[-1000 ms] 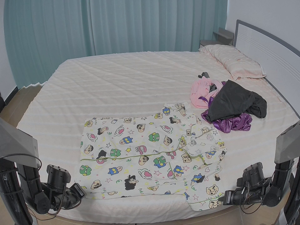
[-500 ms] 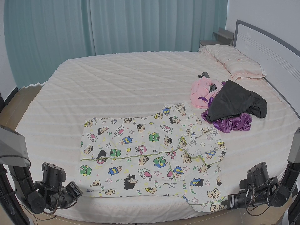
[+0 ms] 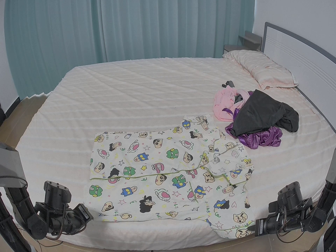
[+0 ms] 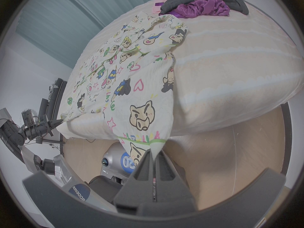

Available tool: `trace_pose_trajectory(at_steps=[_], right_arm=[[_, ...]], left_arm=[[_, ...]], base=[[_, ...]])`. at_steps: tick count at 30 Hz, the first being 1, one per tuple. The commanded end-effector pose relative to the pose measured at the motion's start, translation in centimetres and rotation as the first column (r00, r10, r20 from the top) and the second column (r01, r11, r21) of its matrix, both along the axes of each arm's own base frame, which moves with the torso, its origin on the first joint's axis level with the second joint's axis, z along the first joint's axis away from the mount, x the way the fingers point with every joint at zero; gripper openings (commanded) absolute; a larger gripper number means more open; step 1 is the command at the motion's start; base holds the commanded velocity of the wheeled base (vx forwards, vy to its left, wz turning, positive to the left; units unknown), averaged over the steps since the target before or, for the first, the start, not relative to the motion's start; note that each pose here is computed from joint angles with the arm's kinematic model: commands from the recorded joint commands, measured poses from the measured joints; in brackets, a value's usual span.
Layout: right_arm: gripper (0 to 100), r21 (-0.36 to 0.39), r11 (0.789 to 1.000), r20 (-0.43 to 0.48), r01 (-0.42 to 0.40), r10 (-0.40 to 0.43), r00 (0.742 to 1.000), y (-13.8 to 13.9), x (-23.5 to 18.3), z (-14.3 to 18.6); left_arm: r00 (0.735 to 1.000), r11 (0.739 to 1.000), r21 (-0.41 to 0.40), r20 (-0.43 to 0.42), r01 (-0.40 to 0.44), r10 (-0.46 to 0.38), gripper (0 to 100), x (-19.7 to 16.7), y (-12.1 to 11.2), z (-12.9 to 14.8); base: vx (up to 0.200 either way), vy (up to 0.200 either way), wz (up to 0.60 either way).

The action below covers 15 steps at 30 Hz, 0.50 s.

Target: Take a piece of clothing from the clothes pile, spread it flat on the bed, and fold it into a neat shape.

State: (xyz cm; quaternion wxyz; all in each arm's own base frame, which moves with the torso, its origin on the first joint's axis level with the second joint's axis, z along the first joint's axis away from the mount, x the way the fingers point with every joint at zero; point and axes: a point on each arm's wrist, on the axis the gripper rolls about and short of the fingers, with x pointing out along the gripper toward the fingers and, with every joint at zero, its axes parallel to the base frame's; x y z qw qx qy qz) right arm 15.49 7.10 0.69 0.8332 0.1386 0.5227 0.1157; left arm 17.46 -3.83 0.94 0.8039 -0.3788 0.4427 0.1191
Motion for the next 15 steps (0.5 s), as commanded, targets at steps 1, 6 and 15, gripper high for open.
trace_pose_trajectory(at_steps=[1, 6, 15], right_arm=[[0, -0.011, 1.0, -0.024, -0.013, 0.012, 1.0, -0.09, -0.64, -0.1], [0, -0.013, 1.0, -0.026, -0.022, 0.021, 0.999, 0.01, -0.72, -0.11], [0, -0.012, 1.0, -0.025, -0.02, 0.019, 1.0, 0.03, -0.73, -0.09]], left_arm=[[1.0, 1.0, 0.005, -0.021, 0.0, 0.0, 0, -0.46, 0.09, -0.21], [1.0, 1.0, 0.001, -0.022, 0.002, -0.002, 0, -0.5, 0.06, -0.16], [1.0, 1.0, 0.002, -0.02, 0.003, -0.003, 0, -0.53, 0.07, -0.1]], base=[[0.0, 0.0, 0.0], [0.0, 0.0, 0.0], [0.0, 0.0, 0.0]])
